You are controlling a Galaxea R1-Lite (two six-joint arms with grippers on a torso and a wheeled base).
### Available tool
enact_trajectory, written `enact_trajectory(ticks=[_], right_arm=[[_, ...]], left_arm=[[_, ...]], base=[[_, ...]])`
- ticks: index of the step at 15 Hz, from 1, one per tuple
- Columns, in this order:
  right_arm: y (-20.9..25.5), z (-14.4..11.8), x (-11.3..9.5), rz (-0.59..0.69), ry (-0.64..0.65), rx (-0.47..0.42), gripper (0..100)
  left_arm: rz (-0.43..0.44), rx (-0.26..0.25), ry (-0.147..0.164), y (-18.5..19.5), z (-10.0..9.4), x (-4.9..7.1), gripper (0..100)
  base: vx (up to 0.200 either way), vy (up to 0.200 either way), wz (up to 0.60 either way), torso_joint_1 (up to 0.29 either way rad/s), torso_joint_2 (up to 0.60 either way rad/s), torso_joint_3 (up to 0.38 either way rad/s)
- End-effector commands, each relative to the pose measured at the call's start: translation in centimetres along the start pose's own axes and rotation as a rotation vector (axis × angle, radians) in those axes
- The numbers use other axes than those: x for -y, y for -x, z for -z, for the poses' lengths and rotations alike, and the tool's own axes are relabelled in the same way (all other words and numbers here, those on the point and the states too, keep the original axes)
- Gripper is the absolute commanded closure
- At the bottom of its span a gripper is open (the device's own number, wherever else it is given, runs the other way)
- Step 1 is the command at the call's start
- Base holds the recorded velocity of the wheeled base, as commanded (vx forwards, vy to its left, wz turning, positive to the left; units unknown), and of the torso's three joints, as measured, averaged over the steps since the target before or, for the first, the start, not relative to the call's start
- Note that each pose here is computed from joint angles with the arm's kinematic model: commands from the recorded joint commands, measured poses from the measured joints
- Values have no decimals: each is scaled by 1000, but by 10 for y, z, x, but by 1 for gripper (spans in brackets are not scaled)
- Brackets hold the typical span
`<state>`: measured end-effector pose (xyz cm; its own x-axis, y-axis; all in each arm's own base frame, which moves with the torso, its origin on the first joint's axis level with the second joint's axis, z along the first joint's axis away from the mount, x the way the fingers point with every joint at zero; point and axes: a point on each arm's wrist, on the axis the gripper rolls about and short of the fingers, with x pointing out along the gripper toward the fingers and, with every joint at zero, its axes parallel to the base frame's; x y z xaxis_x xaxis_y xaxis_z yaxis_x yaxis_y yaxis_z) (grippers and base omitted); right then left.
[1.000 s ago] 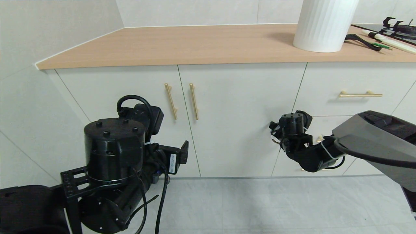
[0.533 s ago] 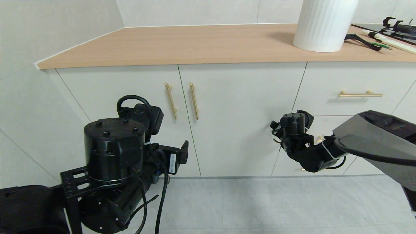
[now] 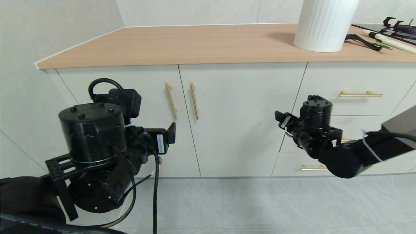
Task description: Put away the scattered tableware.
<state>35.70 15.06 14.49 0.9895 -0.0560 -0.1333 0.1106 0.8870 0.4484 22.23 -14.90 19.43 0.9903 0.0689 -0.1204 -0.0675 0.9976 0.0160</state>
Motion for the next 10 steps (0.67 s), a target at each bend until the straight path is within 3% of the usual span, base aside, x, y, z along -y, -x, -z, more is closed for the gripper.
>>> enact_trajectory(ticks=[1, 2, 4, 6, 8, 10], right_arm=[[91, -46, 2, -153, 117, 51, 0], [128, -59, 15, -192, 218, 95, 0], [178, -69, 45, -198, 350, 143, 0], [217, -74, 70, -203, 390, 194, 0], [268, -84, 104, -184, 399, 315, 0], [303, -90, 133, -63, 403, 388, 0]], left_arm=[[-47, 29, 45, -3, -5, -13, 0], [-99, 48, 71, 0, -7, -29, 0], [-153, 58, 81, 19, -5, -56, 0], [-183, 71, 91, 40, -1, -77, 0], [-230, 80, 97, 76, 10, -109, 0], [-252, 83, 102, 109, 22, -129, 0]], base=[[0, 0, 0, 0, 0, 0], [0, 0, 0, 0, 0, 0], [0, 0, 0, 0, 0, 0], [0, 0, 0, 0, 0, 0], [0, 0, 0, 0, 0, 0], [0, 0, 0, 0, 0, 0]])
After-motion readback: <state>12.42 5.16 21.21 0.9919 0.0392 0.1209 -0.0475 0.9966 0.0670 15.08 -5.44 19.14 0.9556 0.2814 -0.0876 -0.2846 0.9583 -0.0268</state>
